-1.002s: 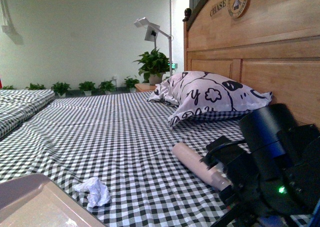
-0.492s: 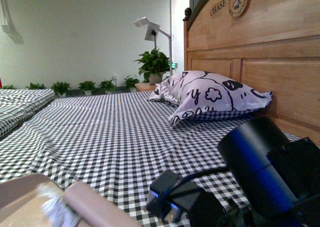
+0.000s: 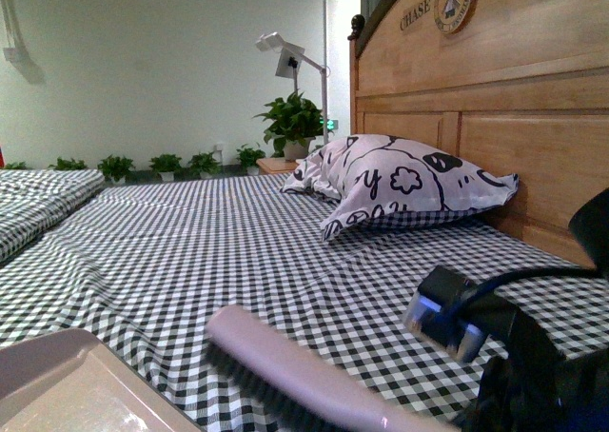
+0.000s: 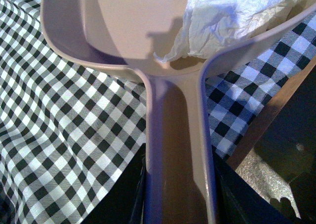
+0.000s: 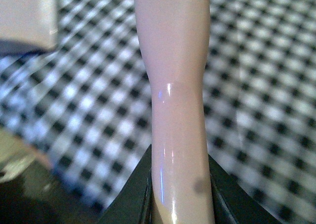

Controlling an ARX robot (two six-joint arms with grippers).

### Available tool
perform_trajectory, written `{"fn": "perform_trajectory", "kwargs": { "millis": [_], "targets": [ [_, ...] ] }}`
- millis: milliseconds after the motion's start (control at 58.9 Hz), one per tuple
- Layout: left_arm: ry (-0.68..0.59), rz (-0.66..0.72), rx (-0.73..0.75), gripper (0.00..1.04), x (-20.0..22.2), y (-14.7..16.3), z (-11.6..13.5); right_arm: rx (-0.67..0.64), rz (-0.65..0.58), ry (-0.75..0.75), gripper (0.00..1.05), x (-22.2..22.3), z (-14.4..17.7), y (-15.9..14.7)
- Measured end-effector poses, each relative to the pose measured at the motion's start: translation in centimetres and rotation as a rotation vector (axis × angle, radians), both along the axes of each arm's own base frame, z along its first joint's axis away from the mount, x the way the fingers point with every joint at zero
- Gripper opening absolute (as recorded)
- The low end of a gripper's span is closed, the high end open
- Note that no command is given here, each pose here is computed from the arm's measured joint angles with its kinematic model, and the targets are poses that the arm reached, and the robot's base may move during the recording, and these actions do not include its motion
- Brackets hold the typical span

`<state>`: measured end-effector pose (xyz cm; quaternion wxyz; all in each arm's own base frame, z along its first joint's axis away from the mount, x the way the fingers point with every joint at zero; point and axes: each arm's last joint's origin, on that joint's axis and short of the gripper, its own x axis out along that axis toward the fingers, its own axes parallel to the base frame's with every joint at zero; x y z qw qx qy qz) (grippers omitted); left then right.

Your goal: Clean up trash

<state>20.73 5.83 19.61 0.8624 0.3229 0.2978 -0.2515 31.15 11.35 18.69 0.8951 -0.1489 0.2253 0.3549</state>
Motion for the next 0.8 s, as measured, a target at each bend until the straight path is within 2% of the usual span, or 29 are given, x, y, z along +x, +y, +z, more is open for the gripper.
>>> {"fn": "perform_trajectory", "kwargs": {
  "millis": [153,272,374,526,713,798],
  "targets": [
    [-0.004,0.0,-0.018,0.28,0.0,0.0,0.0,0.096,-0.236,-0.008,0.2,1.0,1.4,-3.3],
    [-0.166,-0.004,-0.36,0.28,0.8,0.4,0.4,0.209,-0.341,-0.005,0.2,-0.4,3.3,-7.0],
    [-0.193,0.1,-0.478,0.28,1.3,0.6,1.2,0.286,-0.344,-0.015,0.2,-2.0,4.9,-9.3],
    [-0.231,0.243,-0.564,0.28,1.6,0.7,2.2,0.398,-0.333,-0.03,0.2,-5.1,7.1,-12.6],
    [-0.408,0.394,-0.507,0.28,2.0,0.0,3.8,0.506,-0.278,-0.09,0.2,-9.1,9.7,-14.9],
    [-0.499,0.52,-0.462,0.28,1.6,-0.5,4.5,0.555,-0.232,-0.118,0.2,-10.7,10.8,-15.2]
  ]
}}
